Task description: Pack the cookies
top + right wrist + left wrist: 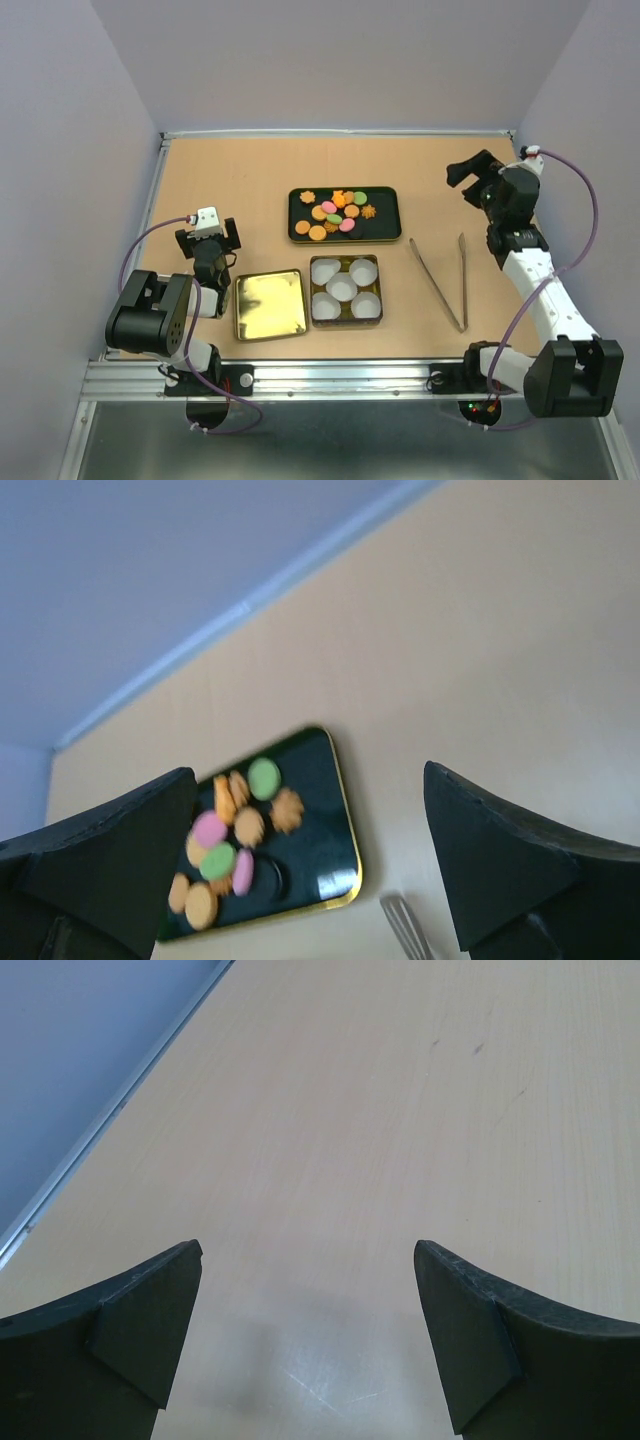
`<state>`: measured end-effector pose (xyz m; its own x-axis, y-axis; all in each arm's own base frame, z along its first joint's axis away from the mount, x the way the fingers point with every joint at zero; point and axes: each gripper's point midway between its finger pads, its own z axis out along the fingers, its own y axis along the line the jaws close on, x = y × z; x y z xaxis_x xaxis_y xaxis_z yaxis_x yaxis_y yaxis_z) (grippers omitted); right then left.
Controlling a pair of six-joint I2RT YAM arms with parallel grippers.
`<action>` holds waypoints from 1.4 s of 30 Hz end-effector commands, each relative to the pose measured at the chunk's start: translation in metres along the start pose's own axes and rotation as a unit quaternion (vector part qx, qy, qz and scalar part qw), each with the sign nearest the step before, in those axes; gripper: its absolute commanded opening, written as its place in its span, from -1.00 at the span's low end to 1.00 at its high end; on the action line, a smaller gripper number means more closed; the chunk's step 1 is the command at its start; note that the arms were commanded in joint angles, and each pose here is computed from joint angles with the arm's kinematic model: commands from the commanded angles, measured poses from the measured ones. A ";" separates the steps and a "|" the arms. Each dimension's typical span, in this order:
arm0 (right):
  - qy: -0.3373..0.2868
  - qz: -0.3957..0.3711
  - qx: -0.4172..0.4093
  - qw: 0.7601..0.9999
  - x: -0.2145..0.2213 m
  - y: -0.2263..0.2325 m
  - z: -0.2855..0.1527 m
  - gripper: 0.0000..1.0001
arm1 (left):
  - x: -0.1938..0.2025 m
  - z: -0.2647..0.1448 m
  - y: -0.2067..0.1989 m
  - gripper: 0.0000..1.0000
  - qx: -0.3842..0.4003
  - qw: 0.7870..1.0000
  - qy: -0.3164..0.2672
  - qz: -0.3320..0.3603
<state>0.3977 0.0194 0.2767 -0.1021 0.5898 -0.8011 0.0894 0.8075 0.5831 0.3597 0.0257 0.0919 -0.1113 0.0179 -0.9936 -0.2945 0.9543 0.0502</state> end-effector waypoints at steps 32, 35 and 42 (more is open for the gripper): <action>0.359 0.013 0.381 0.852 0.190 -0.168 -0.110 1.00 | -0.087 0.003 0.006 0.97 -0.008 0.984 -0.160 -0.072; 0.360 0.004 0.386 0.849 0.193 -0.173 -0.107 0.99 | -0.087 0.010 0.003 0.97 0.022 0.986 -0.152 -0.069; 0.356 -0.018 0.379 0.854 0.192 -0.179 -0.104 0.61 | -0.099 0.016 0.009 0.97 0.000 0.985 -0.149 -0.087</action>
<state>0.2523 -0.0046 0.0356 -0.6807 0.6536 -0.3308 0.6683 0.7390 0.0847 0.3629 0.0354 0.0925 -0.1017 -0.0113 -0.9948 -0.2818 0.9593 0.0179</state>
